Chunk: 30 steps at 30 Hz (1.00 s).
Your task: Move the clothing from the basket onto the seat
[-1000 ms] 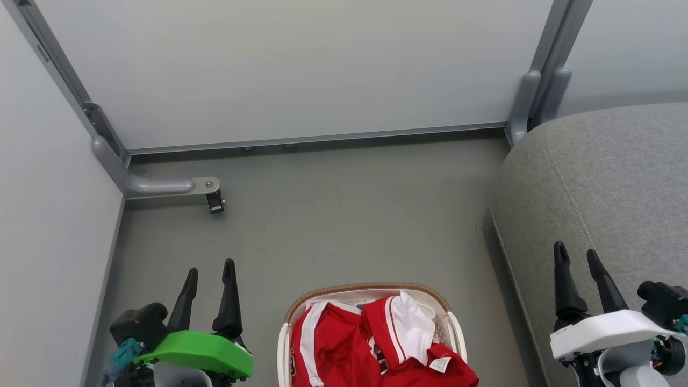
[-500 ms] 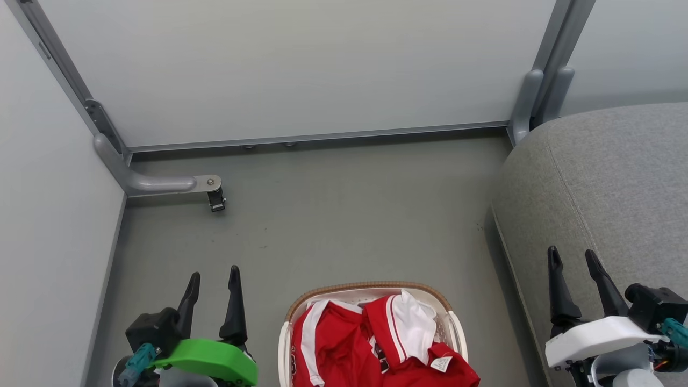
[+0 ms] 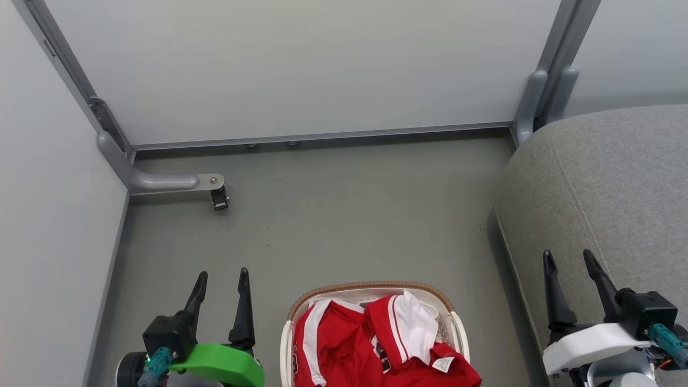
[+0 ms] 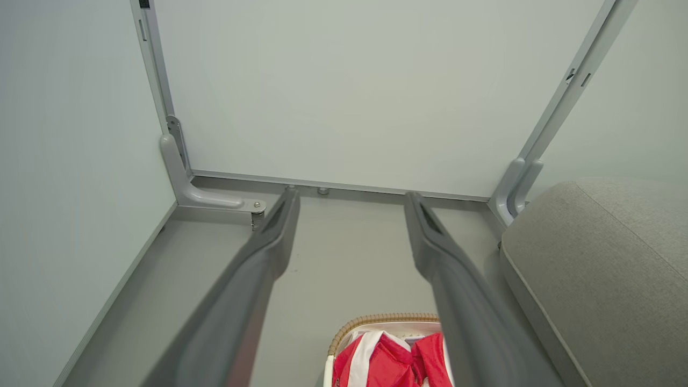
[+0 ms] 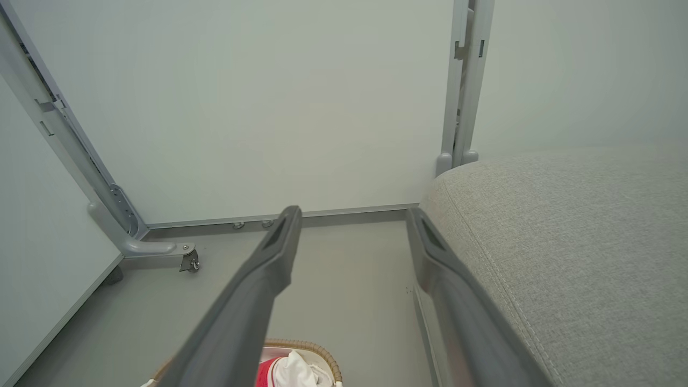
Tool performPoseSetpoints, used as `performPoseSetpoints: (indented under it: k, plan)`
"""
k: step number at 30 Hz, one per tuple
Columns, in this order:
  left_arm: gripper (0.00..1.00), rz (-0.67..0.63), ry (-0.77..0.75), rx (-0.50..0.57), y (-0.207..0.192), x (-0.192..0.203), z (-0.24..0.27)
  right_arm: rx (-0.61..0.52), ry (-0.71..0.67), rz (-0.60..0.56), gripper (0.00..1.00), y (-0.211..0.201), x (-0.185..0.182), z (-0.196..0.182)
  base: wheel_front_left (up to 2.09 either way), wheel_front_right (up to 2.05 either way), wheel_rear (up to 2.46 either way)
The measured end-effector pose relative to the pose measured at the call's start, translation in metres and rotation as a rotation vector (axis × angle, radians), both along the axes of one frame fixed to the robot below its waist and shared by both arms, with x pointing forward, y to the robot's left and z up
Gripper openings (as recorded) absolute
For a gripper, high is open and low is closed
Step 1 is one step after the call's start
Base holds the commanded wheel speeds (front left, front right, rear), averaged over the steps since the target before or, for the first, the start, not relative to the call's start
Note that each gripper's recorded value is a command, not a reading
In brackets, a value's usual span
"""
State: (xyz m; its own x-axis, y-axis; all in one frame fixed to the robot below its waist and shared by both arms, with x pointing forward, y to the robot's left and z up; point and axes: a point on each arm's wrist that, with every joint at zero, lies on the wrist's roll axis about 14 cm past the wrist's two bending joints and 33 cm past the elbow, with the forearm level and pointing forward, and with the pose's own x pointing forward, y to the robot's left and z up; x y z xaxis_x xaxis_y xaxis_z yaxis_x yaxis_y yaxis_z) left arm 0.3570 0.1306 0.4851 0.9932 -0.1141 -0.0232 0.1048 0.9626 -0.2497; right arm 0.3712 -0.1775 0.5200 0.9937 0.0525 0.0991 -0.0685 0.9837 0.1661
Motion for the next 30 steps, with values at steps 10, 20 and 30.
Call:
performPoseSetpoints:
  k: [10, 20, 30]
  plan:
    - [1.00, -0.013, -0.017, 0.052, -0.0029, -0.0020, 0.0000, -0.072, -0.017, 0.012, 1.00, 0.0033, -0.0002, 0.0019, 0.00, 0.00, 0.00]
    - [1.00, -0.027, -0.035, 0.104, -0.0063, -0.0033, -0.0001, -0.138, -0.033, 0.027, 1.00, 0.0075, 0.0002, 0.0036, 0.00, 0.00, 0.00]
    - [1.00, -0.026, -0.031, 0.104, -0.0060, -0.0036, -0.0012, -0.138, -0.033, 0.027, 1.00, 0.0076, 0.0004, 0.0036, 0.00, 0.00, 0.00]
